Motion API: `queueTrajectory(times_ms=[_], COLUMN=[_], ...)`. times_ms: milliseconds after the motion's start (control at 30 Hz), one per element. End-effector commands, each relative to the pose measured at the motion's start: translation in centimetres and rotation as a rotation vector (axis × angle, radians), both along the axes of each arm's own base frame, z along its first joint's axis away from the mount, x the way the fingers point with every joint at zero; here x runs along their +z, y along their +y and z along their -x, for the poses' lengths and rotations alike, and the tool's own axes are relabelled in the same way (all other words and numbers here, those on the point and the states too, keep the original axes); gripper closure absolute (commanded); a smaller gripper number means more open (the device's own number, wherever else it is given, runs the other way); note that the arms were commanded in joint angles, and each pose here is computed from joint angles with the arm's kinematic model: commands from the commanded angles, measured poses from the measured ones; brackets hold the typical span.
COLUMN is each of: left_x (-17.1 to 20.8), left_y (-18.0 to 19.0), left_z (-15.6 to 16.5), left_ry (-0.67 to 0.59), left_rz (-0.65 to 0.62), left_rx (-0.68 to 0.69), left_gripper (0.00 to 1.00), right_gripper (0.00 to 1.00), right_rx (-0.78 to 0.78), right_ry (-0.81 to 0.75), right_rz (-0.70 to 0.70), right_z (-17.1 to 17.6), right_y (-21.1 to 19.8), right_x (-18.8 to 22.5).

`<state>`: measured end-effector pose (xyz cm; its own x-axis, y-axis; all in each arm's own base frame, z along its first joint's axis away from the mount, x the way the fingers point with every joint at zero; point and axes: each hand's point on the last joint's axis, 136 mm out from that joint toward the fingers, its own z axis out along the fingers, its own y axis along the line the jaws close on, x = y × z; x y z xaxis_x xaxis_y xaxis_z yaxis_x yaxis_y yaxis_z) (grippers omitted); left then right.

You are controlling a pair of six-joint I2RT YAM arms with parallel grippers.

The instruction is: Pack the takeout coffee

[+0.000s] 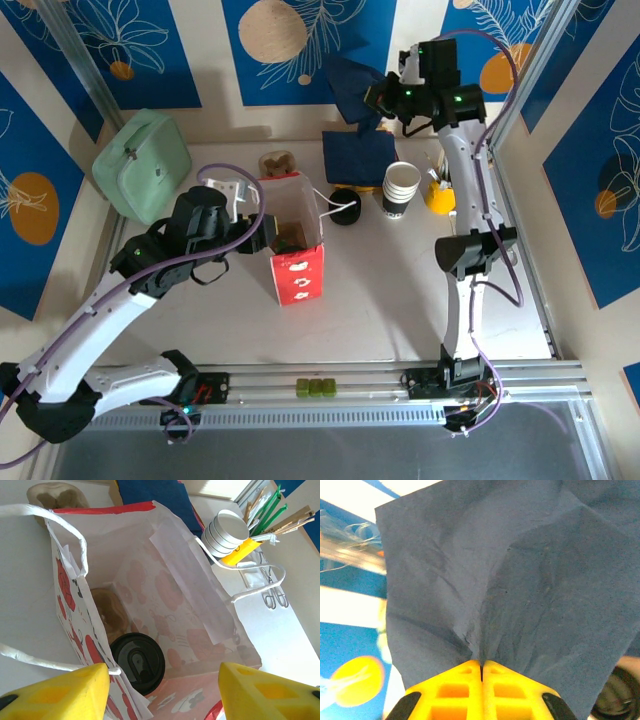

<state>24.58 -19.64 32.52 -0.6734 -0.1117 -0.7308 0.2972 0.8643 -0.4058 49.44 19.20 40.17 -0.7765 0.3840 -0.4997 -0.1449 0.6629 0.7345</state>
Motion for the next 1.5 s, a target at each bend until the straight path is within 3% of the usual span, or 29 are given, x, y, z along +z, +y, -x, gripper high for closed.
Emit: queueTrajectory(times_ms=[0,267,500,867,1267,1467], left_x=[0.6,1.0,0.7,0.2,-0.1,0.1], left_y=[0.5,1.1,1.7,3.0,3.4,3.3], left_z=[0.2,0.5,1.0,1.5,1.8,1.8], left_ry=[-0.007,-0.025,-0.034,-0.042,-0.038,-0.042], left_rz=[0.020,0.036,0.045,0.030,0.024,0.028], left_rx=[0.016,0.033,0.044,0.077,0.081,0.080], left_gripper=[0.40,0.40,0.39,0.39,0.39,0.39], right_gripper=[1.00,1.00,1.00,1.00,1.00,1.00], right_rx=[0.264,0.455,0.468,0.415,0.324,0.323], right_ry=[0.053,0.064,0.074,0.126,0.207,0.226], right_rz=[-0.245,-0.337,-0.259,0.006,0.426,0.559], right_z=[7.2,16.5,21.0,22.2,21.7,22.4], right_y=[3.5,7.2,10.7,15.1,14.3,14.1], right_x=[5.7,10.4,8.1,-0.9,-9.9,-11.5])
